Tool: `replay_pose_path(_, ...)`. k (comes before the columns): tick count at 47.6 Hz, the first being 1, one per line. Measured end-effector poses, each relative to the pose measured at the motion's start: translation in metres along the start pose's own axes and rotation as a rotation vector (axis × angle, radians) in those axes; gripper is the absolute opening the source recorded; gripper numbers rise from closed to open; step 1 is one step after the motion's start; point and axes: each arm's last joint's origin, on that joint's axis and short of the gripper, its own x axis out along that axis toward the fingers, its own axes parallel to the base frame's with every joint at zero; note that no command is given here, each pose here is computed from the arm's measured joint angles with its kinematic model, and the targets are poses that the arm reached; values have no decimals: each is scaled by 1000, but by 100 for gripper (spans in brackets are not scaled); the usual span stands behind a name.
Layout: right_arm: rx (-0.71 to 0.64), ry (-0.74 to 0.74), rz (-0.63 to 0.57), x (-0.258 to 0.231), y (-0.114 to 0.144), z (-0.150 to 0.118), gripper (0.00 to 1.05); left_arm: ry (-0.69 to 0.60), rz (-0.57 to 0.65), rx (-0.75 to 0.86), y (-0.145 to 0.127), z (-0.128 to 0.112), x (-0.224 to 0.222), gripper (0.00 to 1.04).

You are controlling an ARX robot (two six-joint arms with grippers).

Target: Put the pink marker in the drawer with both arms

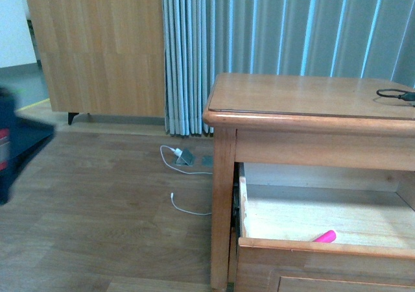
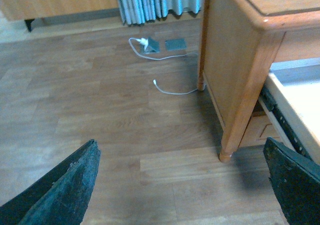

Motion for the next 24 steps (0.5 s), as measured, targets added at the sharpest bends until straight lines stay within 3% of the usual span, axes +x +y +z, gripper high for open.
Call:
replay_pose_path(17,0,0,0,0,0,0,96,-14,256,-258,43,-69,-90,99)
replay_pose_path(24,0,0,0,0,0,0,96,-43,305,-303,46,-74,-95,99)
